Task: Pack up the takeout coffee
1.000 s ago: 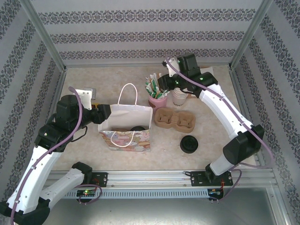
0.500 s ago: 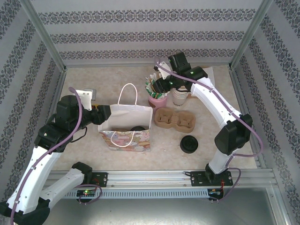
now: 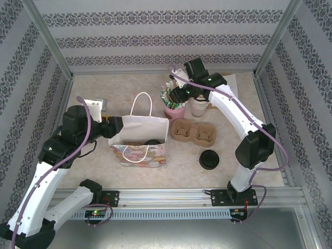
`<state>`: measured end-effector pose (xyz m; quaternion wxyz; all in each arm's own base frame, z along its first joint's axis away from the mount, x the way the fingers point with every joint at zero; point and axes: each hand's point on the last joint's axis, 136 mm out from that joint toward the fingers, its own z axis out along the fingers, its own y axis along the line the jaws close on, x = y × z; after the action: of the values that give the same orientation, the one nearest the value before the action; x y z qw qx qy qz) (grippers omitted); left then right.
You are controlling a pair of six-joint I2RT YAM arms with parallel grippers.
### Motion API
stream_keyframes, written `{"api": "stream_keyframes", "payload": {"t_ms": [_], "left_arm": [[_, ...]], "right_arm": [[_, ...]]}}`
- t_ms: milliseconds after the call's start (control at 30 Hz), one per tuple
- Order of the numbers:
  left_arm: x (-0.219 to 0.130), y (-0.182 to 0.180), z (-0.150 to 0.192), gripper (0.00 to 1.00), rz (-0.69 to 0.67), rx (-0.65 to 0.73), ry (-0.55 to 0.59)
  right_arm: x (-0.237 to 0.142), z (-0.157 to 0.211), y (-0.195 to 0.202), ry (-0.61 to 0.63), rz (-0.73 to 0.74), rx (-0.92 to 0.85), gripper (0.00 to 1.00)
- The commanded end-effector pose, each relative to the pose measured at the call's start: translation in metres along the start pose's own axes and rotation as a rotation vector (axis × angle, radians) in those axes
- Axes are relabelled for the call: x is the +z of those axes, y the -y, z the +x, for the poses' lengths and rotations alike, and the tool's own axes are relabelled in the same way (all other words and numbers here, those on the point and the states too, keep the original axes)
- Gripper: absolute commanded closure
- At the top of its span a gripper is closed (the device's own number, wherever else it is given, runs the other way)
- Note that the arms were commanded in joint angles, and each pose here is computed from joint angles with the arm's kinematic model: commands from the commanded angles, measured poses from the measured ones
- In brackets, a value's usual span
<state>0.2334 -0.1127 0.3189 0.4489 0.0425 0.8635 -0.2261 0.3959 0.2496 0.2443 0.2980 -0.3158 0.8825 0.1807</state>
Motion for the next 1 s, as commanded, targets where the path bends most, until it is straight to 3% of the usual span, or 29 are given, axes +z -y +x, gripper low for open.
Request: {"api": "stream_keyframes", "payload": {"t_ms": [0, 300, 700, 967], "left_arm": [[0.0, 0.001, 0.009, 0.46, 0.007, 0.0, -0.034], [0.0, 0.001, 0.009, 0.46, 0.007, 0.001, -0.033], [0.003, 0.001, 0.008, 0.46, 0.007, 0.0, -0.028], [0.004, 0.002, 0.006, 0.46, 0.01, -0.001, -0.021]], "right_arm": [[-0.001, -0.006, -0.006, 0.002, 0.002, -0.029, 0.61], [0.005, -0.004, -0.001, -0.012, 0.031, -0.026, 0.67], [-0.003, -0.01, 0.01, 0.016, 0.093, -0.017, 1.0], [-0.034, -0.023, 0.016, 0.086, 0.173, -0.015, 1.0]]}}
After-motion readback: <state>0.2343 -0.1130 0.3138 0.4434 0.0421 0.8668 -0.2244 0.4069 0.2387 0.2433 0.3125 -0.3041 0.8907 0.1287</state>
